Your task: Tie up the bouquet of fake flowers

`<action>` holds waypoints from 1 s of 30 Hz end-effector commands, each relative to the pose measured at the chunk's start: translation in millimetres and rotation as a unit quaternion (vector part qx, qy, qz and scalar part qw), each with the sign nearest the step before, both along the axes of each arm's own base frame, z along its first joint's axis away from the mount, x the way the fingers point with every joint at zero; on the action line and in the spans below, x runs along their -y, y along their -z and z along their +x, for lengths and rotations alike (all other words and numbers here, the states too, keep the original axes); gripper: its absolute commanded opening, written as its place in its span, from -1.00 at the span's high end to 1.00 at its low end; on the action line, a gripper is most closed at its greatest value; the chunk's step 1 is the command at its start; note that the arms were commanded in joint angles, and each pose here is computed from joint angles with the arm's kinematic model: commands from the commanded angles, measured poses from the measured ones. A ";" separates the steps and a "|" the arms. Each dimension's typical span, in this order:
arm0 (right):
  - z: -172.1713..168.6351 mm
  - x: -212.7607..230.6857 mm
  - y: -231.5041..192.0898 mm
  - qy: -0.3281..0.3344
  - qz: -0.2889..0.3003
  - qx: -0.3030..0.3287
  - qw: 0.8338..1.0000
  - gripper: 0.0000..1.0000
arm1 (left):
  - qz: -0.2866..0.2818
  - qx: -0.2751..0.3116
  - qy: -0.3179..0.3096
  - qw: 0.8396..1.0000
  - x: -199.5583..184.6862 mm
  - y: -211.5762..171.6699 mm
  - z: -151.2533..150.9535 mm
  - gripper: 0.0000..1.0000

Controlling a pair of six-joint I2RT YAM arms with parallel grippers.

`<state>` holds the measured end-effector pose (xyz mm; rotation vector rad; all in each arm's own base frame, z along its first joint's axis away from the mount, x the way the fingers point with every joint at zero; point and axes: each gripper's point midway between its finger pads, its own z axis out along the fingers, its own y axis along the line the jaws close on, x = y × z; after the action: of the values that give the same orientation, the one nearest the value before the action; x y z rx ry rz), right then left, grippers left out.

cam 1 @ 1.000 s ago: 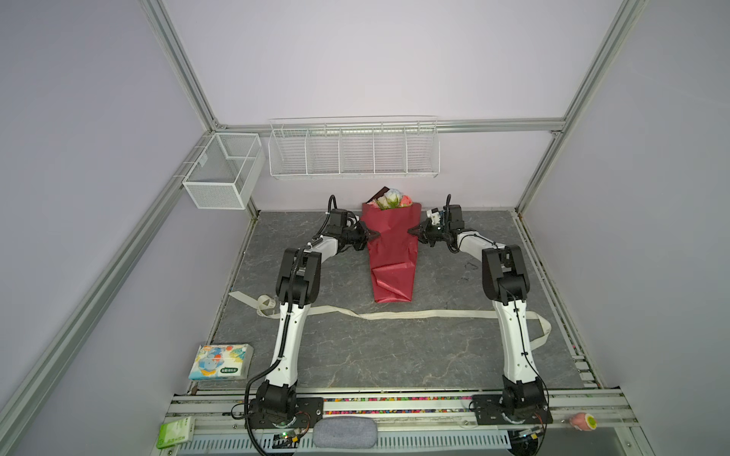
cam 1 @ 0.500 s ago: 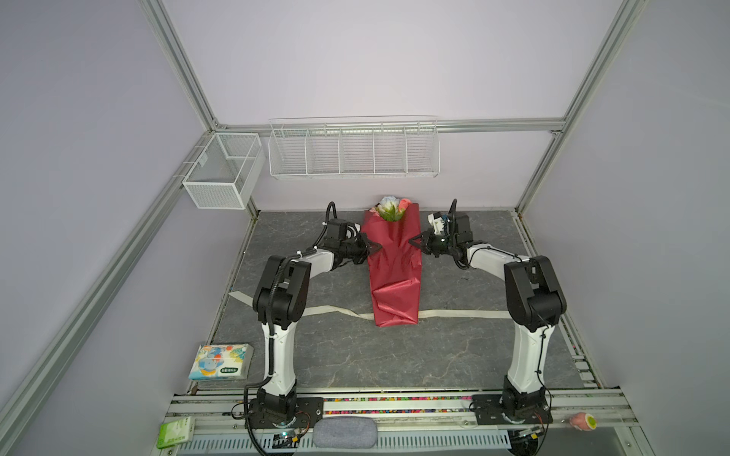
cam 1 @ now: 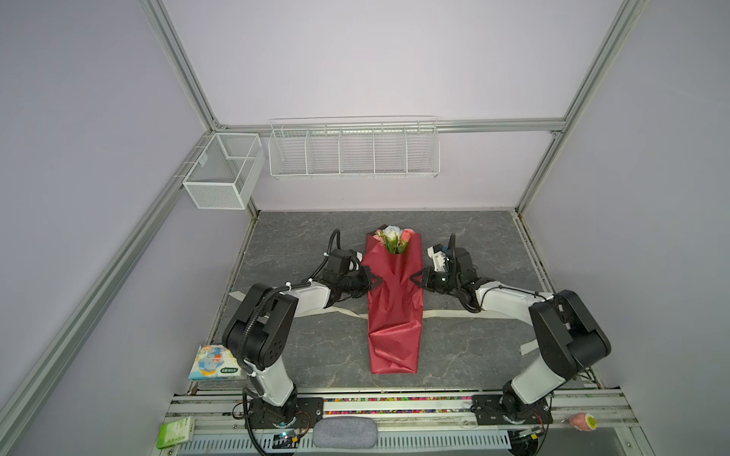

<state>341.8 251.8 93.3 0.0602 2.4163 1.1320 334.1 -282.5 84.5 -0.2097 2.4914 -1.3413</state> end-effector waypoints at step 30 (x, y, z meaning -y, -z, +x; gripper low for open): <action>7.6 12.6 52.8 0.020 -0.089 -0.026 0.995 0.55 | 0.027 -0.013 -0.029 0.999 6.1 43.1 1.3 0.93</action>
<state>351.1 242.3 40.5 0.1020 2.5188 0.9414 335.9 -285.7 39.4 -0.3036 2.5070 -1.2481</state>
